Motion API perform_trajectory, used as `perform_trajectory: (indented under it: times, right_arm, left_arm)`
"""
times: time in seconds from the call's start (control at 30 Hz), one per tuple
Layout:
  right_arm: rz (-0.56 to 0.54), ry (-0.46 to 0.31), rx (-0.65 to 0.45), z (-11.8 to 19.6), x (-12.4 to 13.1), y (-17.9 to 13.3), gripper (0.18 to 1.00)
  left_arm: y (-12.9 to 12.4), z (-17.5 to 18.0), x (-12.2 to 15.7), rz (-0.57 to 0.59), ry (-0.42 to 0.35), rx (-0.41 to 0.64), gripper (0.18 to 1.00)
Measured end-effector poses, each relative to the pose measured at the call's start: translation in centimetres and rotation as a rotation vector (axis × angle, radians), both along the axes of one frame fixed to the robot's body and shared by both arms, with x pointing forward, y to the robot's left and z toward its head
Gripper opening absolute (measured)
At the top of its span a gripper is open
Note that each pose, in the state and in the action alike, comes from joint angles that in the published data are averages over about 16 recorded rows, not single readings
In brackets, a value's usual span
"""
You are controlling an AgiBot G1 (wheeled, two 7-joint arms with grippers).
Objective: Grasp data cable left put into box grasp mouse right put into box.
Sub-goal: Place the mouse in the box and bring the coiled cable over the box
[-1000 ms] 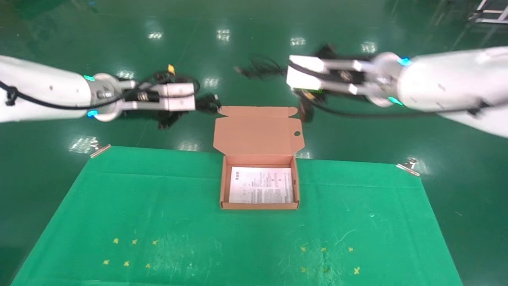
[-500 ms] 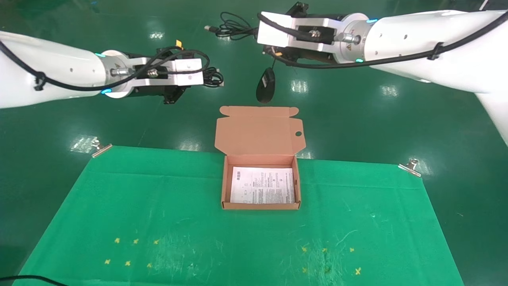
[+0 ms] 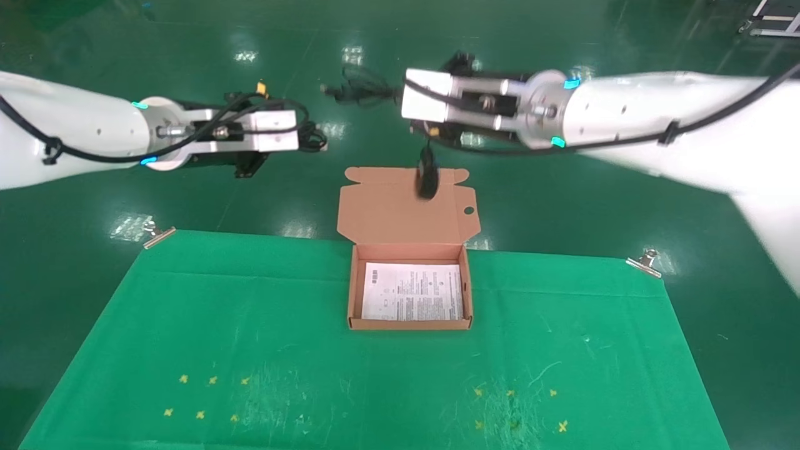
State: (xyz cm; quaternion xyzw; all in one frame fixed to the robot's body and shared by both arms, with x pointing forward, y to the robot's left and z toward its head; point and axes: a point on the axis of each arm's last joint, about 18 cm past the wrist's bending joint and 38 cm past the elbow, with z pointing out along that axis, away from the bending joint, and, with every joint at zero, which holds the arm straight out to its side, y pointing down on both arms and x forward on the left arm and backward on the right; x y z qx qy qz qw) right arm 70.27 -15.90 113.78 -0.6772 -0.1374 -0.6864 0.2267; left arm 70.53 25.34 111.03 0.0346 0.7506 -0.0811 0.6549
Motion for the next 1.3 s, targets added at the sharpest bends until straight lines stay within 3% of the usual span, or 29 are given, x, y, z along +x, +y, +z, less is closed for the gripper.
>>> perform_trajectory:
  times: [0.6, 1.03, 1.3]
  right_arm:
    - [0.027, 0.174, -0.003, -7.8, 2.9, 3.4, 0.21]
    - [0.068, 0.284, 0.028, -12.4, 3.6, 5.6, 0.21]
    - [0.042, 0.35, 0.084, -14.8, 4.4, 4.8, 0.21]
  left_arm:
    - [3.9, -2.5, -0.6, 0.128, 0.076, 0.018, 0.263]
    - [4.1, -2.6, -0.9, 0.139, 0.077, 0.017, 0.263]
    - [4.1, -2.6, -0.9, 0.139, 0.076, 0.017, 0.263]
